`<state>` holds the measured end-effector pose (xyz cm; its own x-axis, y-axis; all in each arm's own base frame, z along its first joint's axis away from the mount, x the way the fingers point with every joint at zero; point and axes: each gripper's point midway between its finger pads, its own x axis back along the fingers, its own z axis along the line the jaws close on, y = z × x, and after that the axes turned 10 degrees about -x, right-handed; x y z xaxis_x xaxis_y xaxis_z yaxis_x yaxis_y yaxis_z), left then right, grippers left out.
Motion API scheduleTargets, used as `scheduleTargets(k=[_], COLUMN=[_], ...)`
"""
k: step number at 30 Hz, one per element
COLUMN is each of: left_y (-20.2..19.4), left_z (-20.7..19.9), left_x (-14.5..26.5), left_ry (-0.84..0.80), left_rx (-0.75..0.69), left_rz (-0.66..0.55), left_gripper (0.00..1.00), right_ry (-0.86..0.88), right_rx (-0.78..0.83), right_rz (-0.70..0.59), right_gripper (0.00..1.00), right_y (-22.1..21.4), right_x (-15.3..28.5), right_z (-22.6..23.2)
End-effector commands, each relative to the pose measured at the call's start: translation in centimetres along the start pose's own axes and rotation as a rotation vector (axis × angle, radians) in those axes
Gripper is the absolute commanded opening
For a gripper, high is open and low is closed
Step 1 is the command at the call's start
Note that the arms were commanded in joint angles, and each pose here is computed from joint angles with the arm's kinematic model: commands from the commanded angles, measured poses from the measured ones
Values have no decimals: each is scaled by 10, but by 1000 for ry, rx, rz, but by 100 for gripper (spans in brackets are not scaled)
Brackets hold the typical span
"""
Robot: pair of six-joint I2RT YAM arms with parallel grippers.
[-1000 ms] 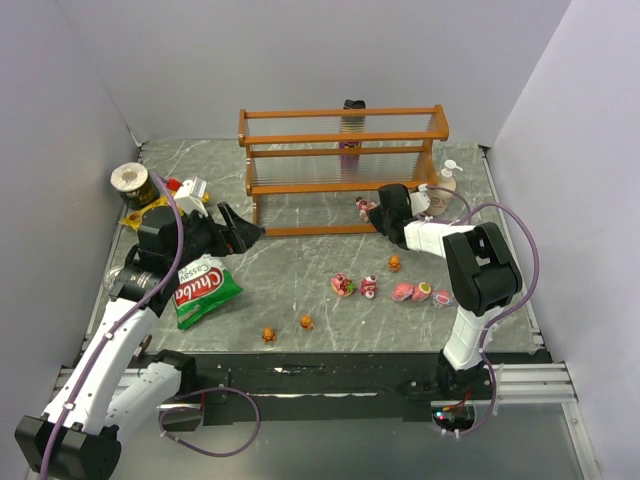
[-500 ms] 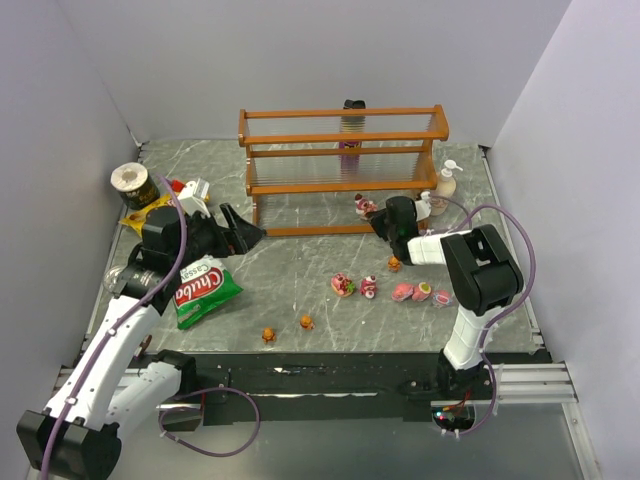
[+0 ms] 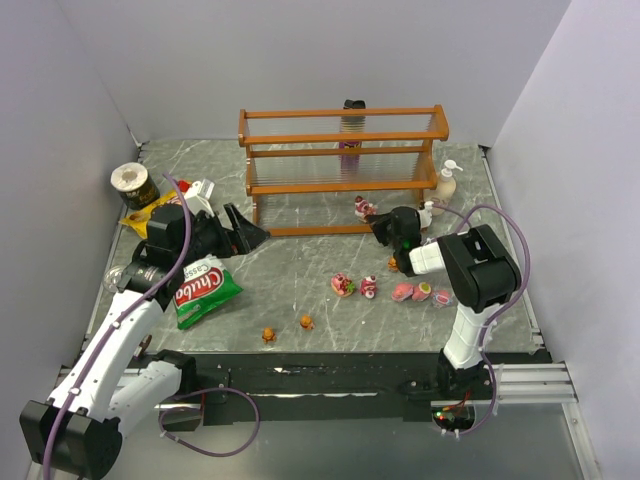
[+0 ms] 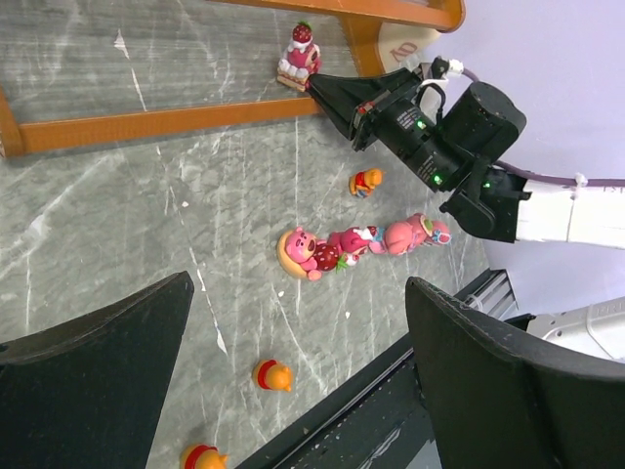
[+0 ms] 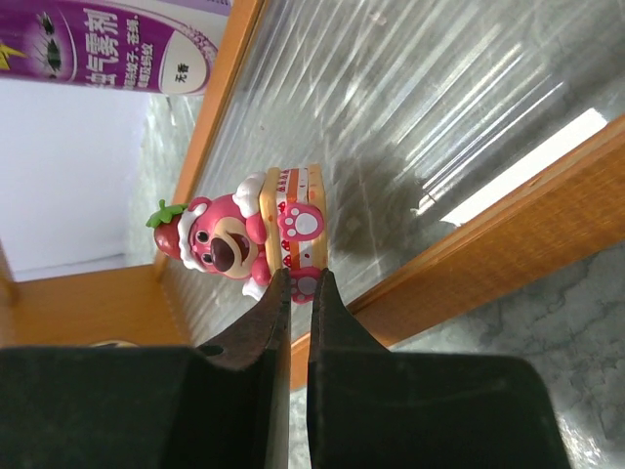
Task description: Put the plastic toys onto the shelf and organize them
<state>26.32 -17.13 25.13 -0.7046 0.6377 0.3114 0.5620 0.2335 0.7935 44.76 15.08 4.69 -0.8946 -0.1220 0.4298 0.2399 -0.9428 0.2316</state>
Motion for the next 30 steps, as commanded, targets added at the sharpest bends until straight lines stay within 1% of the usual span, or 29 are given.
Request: scheduleTargets(k=[1,7,10,11,15,19,21,25,28,29,30], left_y=[7,7,7,7,6,6,6,6,7,7,7], left_z=[-9,-9,-9,-9,-8,-8,-7,-8,-8,-8,-8], left_x=[1,0,0,-1,-1,-1,-2,-1,-1,-1,0], left_ry=[-37,-39,-41,-40,-41,-38,-36,-37,-39,-38,-39], left_rx=[-8,-4,-2,-2,-3,-3,-4,-6,-8,-9,-11], left_rz=[-30,-30,-27,-28,-26,-24,-24,-23,-26,-28,-27], left_gripper=[96,96,96,96,96,96,96,96,96,96,96], right_ry=[-29,-65,-108,-123,-203,-253,-270,-318,-331,-345,-342], right_rx=[-68,-86,-73,-70,-45,-40,-38,-24,-13,-4,-1], right_rz=[15,24,22,16,6,-13,-19,-17,-17,-15,-18], right_gripper=[8,10,14,17,21,22,16,13,20,25,26], right_y=[-1,0,1,3,5,10,12,13,14,14,15], right_x=[-3,-3,-3,-2,0,3,3,5,5,6,6], right_z=[-17,-23,-28,-30,-39,-43,-42,-46,-44,-46,-44])
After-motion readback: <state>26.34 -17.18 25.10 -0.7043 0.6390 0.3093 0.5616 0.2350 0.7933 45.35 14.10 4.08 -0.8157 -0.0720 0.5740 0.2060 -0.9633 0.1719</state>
